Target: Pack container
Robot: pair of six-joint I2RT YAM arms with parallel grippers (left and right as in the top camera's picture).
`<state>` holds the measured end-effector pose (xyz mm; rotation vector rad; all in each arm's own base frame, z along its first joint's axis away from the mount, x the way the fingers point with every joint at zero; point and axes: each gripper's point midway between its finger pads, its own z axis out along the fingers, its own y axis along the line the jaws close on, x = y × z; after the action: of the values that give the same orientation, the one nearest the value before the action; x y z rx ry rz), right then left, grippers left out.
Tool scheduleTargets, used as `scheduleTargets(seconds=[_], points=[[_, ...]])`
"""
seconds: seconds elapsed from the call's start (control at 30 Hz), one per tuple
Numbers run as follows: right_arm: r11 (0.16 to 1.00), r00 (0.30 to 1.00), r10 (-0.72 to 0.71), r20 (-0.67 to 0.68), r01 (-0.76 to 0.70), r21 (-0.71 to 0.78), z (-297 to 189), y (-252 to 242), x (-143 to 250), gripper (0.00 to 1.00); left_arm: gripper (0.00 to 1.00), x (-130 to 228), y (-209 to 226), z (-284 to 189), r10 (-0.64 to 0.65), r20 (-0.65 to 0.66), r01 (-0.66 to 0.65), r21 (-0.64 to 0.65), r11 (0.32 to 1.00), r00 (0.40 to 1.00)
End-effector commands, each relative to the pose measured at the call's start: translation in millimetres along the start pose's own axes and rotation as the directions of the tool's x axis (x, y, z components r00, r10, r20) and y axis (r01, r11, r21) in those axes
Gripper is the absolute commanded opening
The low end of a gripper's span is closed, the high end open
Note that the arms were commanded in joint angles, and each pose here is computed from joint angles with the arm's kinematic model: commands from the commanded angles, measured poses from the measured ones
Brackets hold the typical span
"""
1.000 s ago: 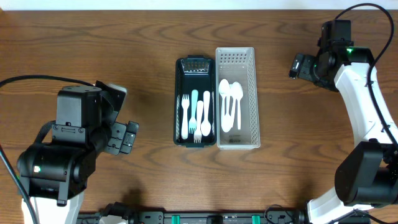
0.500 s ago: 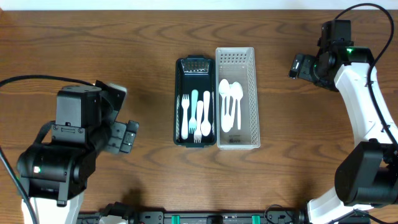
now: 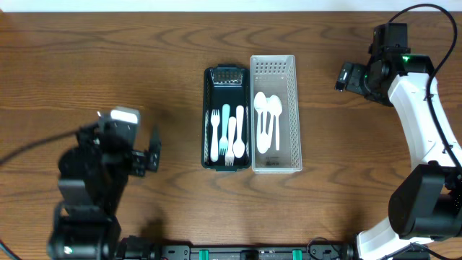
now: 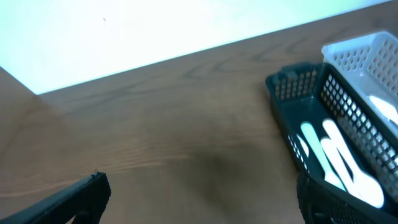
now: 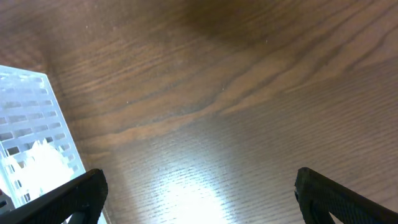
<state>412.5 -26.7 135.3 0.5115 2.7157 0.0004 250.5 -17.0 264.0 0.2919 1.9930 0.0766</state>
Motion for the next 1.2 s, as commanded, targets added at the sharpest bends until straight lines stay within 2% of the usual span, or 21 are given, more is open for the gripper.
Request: scheduleTargets(seconds=[0.0,0.13,0.37,0.7,1.17], points=[[1.000,1.000,0.003,0.024,-0.003,-0.006,-7.6,-0.1,-6.7,0.99,0.98,31.6,-13.8,5.5,-0.003,0.015,0.002,0.041,0.999,1.000],[1.000,1.000,0.003,0.023,-0.003,-0.007,-7.6,-0.1,-6.6,0.99,0.98,66.9,-23.2,12.7,-0.023,0.035,0.022,0.046,0.999,0.999],[1.000,1.000,0.003,0.023,-0.003,-0.006,-7.6,0.0,-6.6,0.99,0.98,106.3,-31.9,22.5,-0.020,0.093,0.016,0.034,0.999,0.996],[1.000,1.000,0.003,0.023,-0.003,-0.006,-7.6,0.0,-6.6,0.99,0.98,120.1,-32.9,25.5,-0.015,0.133,0.014,0.013,1.000,0.991],[1.000,1.000,0.004,0.023,-0.004,-0.006,-7.6,-0.2,-6.6,0.99,0.98,137.4,-36.5,36.3,-0.019,0.103,0.017,0.020,1.000,0.995]])
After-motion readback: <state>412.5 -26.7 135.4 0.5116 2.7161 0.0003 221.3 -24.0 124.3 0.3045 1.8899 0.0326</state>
